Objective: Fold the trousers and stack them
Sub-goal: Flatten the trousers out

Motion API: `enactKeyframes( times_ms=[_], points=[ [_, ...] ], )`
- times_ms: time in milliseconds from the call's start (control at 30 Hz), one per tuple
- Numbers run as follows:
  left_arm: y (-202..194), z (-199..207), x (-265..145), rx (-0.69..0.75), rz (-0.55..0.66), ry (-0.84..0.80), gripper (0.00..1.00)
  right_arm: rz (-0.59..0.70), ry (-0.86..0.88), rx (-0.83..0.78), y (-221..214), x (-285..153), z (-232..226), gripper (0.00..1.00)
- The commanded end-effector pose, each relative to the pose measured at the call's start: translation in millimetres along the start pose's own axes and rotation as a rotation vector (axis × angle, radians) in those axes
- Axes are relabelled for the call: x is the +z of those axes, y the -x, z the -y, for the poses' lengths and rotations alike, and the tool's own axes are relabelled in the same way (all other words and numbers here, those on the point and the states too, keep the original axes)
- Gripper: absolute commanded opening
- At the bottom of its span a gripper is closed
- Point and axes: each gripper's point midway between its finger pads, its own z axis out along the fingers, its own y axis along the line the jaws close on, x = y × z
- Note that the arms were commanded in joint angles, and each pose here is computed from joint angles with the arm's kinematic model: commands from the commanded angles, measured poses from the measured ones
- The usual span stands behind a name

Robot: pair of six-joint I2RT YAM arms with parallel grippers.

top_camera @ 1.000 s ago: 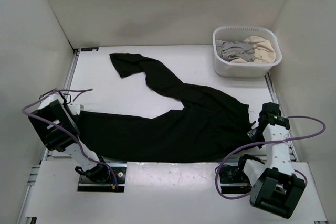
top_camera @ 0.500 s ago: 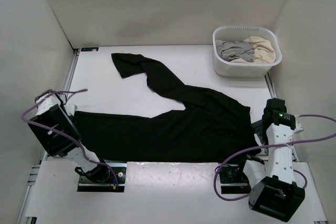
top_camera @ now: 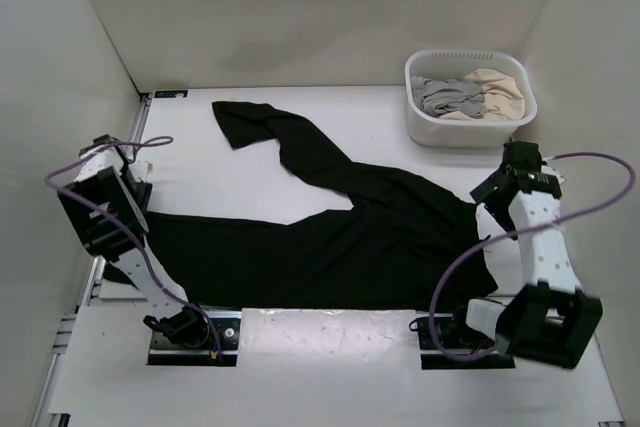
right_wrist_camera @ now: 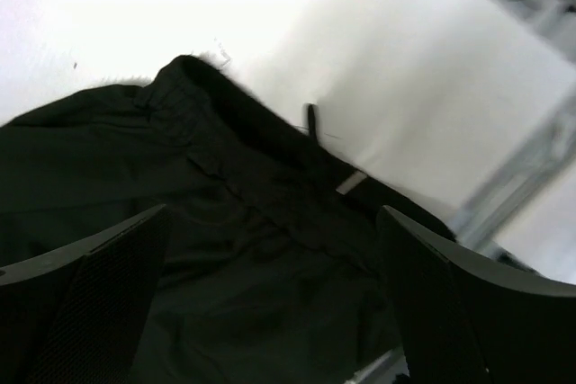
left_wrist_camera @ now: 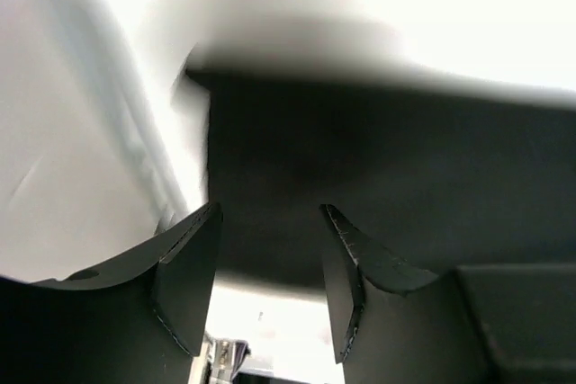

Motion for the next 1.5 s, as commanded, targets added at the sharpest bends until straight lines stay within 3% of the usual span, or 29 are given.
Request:
enactKeyframes(
  times_ms=[0,100,200,333,433,567,600,767,900,1033,1100,1200,1233,1267,1300,1400,1467],
  points=[
    [2,-3,30,-0.036,-0.035,0.033,0.59,-0.078,0.107,-0.04,-9,28,-37,0.99],
    [8,-6,35,-0.039,-0.024,0.048,0.57,-0.127,0.043,-0.039,-16,49,-34,0.99],
    [34,4,2,-0.059,0.106,-0.039,0.59,-0.079,0.069,-0.08,4,51,-47,0.97],
    [112,1,-92,-0.051,0.418,-0.063,0.66,-0.075,0.078,-0.099,22,59,-61,0.97],
    [161,47,-136,0.026,0.554,-0.176,0.71,-0.116,0.116,-0.101,28,67,-79,0.97],
    [216,130,-132,0.184,0.571,-0.277,0.79,-0.149,0.118,-0.107,34,86,-97,0.99],
    [229,147,-105,0.199,0.521,-0.291,0.82,-0.14,0.12,-0.097,42,88,-100,0.99],
    [286,235,-84,0.323,0.57,-0.328,0.94,-0.171,0.128,-0.11,45,112,-118,0.99],
    [310,254,-56,0.313,0.608,-0.247,0.98,-0.214,0.111,-0.137,40,131,-123,0.99],
    [321,244,-38,0.283,0.61,-0.167,0.98,-0.282,0.087,-0.139,23,138,-118,0.97],
    [311,241,-19,0.294,0.563,-0.144,0.95,-0.275,0.069,-0.126,20,129,-114,0.97],
    [290,243,11,0.322,0.483,-0.138,0.63,-0.254,0.069,-0.098,19,107,-102,0.97],
    [287,242,11,0.323,0.475,-0.139,0.37,-0.268,0.058,-0.102,10,106,-95,0.97],
    [282,242,17,0.337,0.458,-0.139,0.21,-0.271,0.068,-0.091,7,104,-94,0.97],
    [275,237,21,0.344,0.436,-0.11,0.14,-0.285,0.074,-0.072,2,102,-94,0.97],
    [257,219,20,0.354,0.397,-0.05,0.14,-0.325,0.087,-0.035,-15,106,-97,0.96],
    [250,195,-3,0.328,0.422,-0.028,0.14,-0.362,0.081,-0.06,-33,115,-102,0.96]
  ],
)
